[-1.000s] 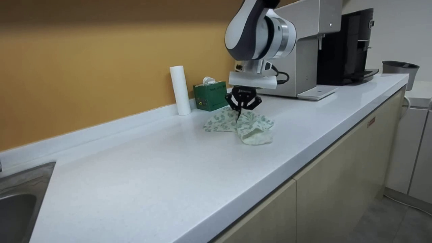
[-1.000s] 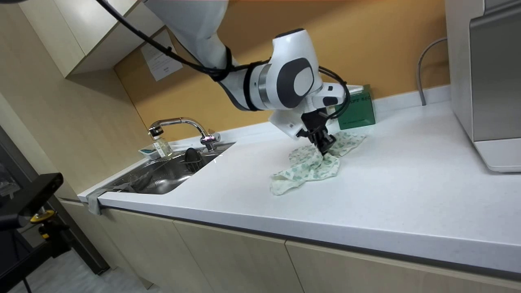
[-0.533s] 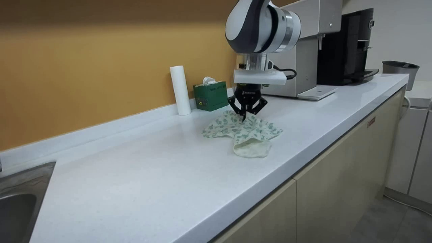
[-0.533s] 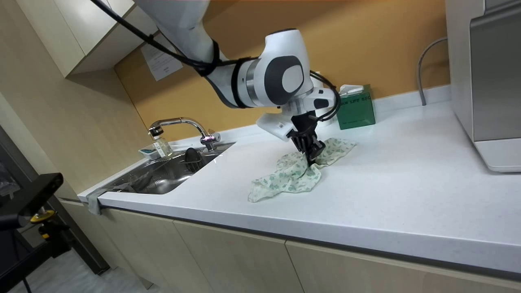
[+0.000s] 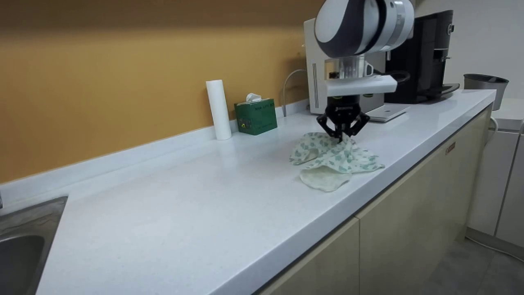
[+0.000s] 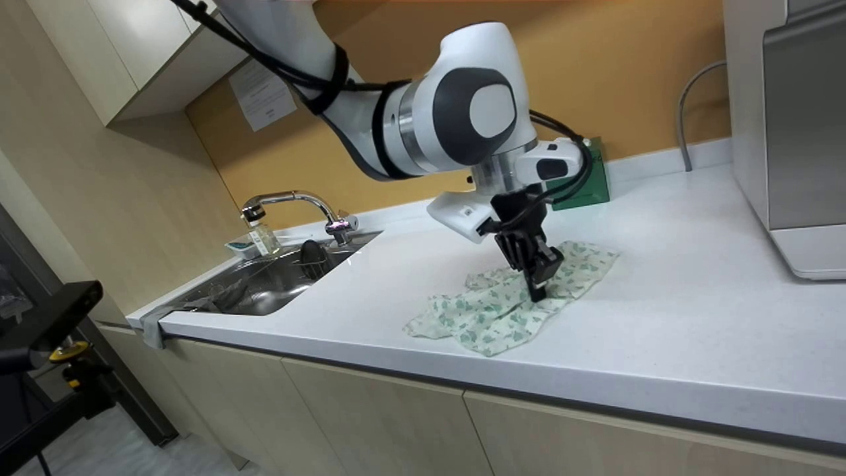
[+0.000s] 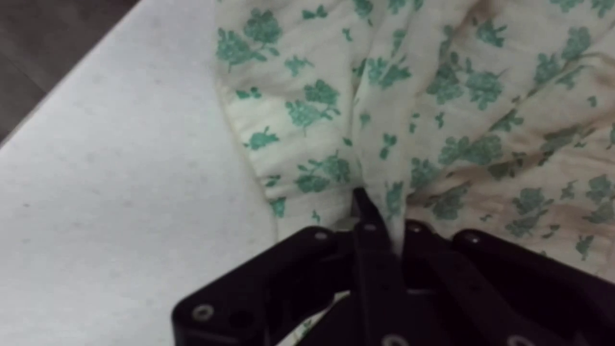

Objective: Wipe the counter with the towel

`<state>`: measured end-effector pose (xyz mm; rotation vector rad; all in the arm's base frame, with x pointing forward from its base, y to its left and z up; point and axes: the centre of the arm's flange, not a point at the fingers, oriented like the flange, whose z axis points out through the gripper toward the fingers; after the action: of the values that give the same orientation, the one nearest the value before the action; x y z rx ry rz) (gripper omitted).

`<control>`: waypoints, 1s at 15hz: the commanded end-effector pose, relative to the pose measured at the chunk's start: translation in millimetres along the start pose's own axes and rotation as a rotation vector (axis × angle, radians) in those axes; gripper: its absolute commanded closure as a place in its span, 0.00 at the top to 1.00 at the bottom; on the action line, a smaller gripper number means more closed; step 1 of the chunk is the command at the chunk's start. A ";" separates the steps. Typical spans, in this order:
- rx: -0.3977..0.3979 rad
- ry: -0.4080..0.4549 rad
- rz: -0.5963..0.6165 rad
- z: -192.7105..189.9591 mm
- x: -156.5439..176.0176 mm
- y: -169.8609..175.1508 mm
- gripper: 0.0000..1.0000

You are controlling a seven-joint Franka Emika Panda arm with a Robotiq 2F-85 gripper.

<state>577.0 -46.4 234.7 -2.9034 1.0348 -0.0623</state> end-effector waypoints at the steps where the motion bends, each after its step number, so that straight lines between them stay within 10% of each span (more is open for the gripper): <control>1: -0.098 0.005 0.135 10.6 -12.0 63.8 0.01; 6: -0.125 0.102 0.254 8.8 27.2 91.9 0.01; 15: -0.084 0.185 0.305 24.7 91.8 41.7 0.01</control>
<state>583.0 -142.1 233.8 -2.8348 1.4820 -0.2663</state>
